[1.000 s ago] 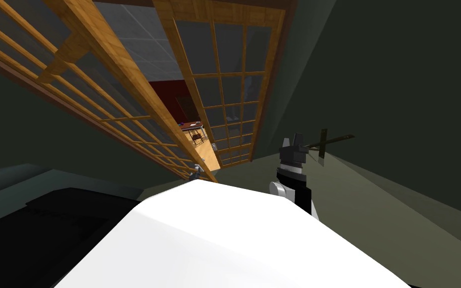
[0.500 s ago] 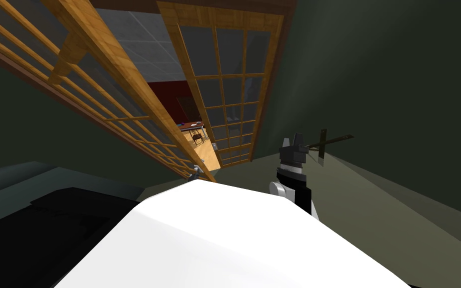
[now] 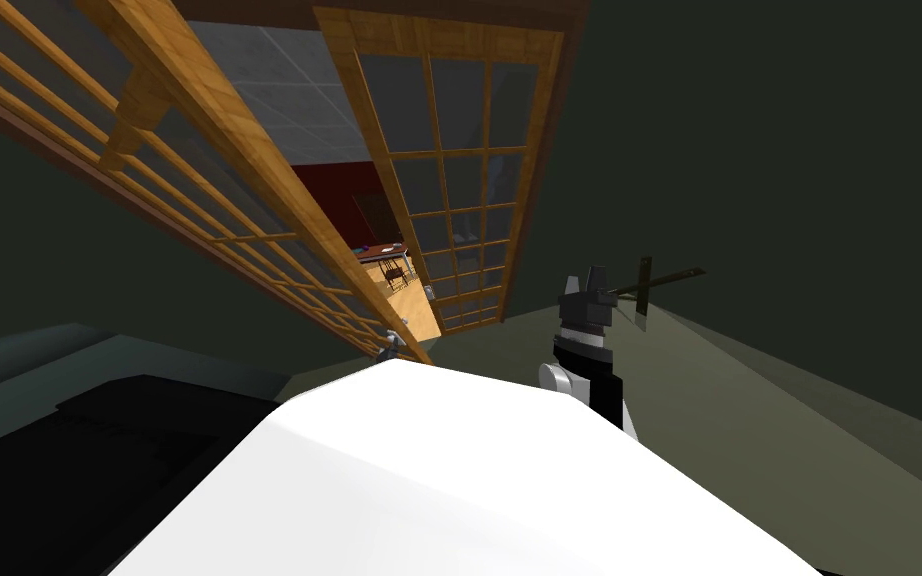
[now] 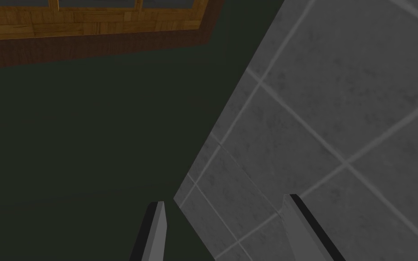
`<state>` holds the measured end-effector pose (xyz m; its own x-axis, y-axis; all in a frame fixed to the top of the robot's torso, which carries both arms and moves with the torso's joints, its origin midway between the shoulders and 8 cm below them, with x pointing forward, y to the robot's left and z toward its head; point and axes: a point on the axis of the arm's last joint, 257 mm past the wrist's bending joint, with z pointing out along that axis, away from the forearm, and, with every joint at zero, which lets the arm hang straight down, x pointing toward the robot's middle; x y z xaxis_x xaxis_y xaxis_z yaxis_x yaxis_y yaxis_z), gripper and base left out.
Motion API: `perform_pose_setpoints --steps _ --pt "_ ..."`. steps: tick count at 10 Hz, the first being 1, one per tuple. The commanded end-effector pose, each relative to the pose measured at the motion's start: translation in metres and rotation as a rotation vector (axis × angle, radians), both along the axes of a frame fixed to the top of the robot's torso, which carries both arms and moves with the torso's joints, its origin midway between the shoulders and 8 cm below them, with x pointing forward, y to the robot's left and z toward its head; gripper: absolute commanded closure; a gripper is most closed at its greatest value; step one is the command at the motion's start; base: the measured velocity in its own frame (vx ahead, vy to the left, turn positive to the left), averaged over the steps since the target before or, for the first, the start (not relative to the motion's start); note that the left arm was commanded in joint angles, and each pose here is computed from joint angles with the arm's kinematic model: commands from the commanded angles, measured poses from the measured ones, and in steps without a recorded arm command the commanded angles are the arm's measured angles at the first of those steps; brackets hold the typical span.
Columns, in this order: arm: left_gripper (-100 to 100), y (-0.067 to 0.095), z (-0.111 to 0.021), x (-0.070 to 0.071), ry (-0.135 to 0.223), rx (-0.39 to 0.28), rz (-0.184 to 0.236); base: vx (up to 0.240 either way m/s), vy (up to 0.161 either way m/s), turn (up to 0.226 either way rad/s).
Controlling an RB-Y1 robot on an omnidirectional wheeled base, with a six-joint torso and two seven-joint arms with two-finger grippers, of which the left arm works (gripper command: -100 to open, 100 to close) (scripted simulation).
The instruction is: Pull the door open
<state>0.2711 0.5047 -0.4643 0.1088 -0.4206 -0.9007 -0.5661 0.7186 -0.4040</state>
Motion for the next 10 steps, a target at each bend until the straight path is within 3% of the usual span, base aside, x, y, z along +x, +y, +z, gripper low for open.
perform_pose_setpoints --steps 1,3,5,10 --pt "100 0.0243 0.0043 -0.0137 0.017 0.009 0.045 -0.005 -0.011 0.021" --pt "100 0.0265 0.0089 -0.0107 0.009 0.017 0.043 0.000 -0.006 0.009" --pt "100 0.0289 0.0096 -0.0124 -0.019 -0.020 0.054 -0.035 0.000 -0.037" --pt "100 0.0289 0.0096 -0.0124 -0.019 -0.020 0.054 -0.003 0.001 0.004"
